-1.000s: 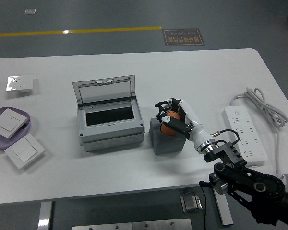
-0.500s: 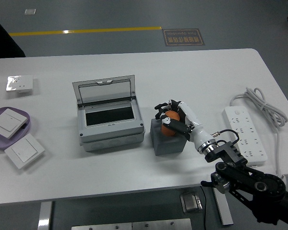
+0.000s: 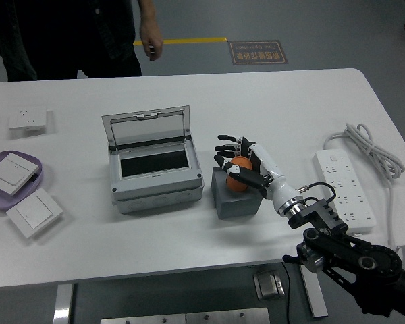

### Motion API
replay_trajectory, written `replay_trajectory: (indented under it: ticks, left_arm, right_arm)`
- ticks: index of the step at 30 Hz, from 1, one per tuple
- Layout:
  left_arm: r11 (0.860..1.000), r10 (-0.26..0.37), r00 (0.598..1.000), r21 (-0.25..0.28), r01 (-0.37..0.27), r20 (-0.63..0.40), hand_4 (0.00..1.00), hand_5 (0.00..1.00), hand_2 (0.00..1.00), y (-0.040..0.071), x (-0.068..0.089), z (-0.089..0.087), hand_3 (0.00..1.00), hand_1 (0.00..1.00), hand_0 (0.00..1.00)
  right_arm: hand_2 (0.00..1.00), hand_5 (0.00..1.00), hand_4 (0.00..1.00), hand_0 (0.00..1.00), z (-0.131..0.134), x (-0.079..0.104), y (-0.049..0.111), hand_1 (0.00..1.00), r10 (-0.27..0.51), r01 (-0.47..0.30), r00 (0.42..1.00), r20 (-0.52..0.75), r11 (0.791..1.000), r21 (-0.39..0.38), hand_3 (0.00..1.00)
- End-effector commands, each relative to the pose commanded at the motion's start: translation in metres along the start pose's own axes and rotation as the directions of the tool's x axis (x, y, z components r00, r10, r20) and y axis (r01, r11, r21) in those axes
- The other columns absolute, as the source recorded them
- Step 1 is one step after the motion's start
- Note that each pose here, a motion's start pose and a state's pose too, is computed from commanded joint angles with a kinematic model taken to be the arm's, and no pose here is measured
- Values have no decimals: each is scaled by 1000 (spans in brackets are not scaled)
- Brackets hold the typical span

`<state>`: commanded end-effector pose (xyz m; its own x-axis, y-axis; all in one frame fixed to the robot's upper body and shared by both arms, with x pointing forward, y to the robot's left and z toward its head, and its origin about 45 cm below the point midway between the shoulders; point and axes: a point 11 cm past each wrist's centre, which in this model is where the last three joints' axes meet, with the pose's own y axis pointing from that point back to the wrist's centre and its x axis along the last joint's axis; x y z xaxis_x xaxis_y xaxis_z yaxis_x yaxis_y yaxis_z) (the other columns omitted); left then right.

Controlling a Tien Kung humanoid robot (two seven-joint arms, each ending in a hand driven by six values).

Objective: Pick up the cylinder from the cube,place it in the box,flap close box

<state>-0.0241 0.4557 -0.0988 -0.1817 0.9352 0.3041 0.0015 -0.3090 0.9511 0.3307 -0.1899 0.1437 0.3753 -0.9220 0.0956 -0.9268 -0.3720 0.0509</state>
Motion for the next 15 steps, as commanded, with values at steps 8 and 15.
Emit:
replay_trajectory:
  ticks: [8, 15]
  left_arm:
    - [1000, -1, 1000, 0, 1, 2, 722, 200, 605, 0, 0, 0, 643, 629, 613]
    - [1000, 1, 1000, 0, -1, 5, 722, 201, 605, 0, 0, 0, 643, 629, 613]
  right_arm:
    - [718, 400, 875, 853, 4, -1, 5, 734, -12, 11, 1000, -24, 1000, -9, 772]
    - [719, 395, 877, 850, 10, 0, 9, 735, -19, 18, 998, -52, 1000, -22, 770]
